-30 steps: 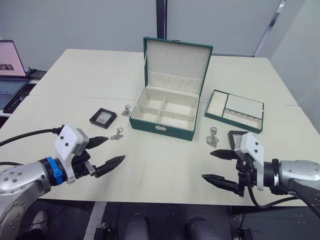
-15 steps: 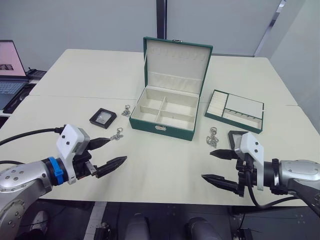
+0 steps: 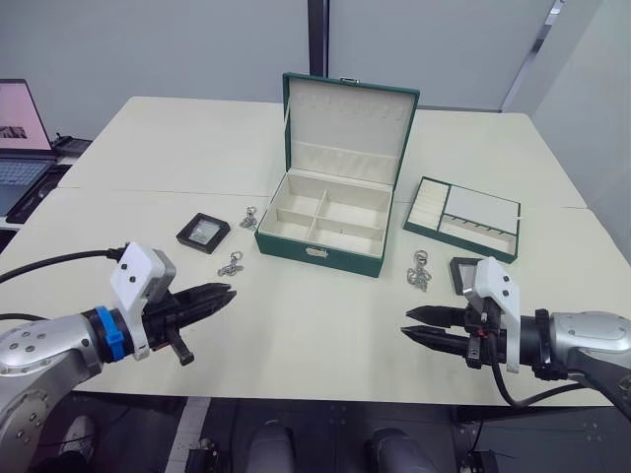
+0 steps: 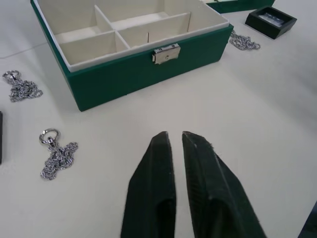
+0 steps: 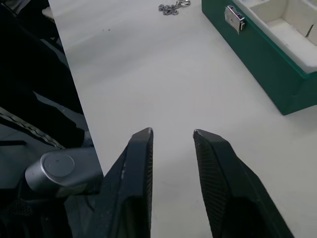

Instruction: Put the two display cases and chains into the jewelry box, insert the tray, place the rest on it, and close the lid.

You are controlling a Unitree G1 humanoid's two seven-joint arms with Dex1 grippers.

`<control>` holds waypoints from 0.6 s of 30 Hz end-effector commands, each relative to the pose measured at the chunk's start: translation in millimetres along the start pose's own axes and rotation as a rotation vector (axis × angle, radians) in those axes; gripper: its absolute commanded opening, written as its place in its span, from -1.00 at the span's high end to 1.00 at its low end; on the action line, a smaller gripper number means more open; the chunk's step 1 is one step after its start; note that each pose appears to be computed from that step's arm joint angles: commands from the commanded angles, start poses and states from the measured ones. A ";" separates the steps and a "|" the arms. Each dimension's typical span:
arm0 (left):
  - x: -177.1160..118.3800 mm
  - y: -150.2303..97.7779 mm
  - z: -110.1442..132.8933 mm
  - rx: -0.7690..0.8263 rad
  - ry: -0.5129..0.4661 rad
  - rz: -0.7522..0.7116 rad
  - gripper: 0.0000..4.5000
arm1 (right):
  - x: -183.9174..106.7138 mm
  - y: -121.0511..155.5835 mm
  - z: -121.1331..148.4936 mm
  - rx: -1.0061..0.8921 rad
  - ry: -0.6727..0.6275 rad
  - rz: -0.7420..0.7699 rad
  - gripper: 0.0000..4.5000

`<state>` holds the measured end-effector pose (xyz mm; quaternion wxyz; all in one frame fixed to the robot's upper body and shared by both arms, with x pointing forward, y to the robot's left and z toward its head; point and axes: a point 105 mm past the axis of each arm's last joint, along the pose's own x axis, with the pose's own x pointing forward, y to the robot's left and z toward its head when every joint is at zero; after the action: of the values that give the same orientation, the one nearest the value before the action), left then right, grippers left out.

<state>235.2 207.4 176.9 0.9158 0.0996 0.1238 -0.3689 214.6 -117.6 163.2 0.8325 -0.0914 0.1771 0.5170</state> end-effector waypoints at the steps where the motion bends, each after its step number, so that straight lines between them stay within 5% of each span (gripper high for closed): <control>1: 2.4 6.0 9.8 0.046 -0.028 0.022 1.00 | 0.7 -5.9 7.3 -0.026 -0.024 -0.024 0.80; 3: 4.0 12.1 12.9 0.056 -0.035 0.035 1.00 | 1.7 -12.4 10.2 -0.035 -0.031 -0.044 0.99; 9: 14.7 43.6 17.8 0.077 -0.014 0.141 1.00 | 8.0 -48.6 21.7 -0.086 -0.039 -0.179 0.99; 13: 42.5 101.0 23.7 0.117 0.090 0.307 1.00 | 22.1 -98.0 34.0 -0.083 -0.034 -0.321 0.99; 18: 70.5 134.4 29.5 0.079 0.137 0.342 1.00 | 35.6 -133.9 35.7 -0.114 0.006 -0.428 0.99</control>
<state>375.6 244.0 196.3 0.9498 0.1707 0.1496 -0.2152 348.6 -134.0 173.7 0.9124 -0.1564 0.1416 0.3507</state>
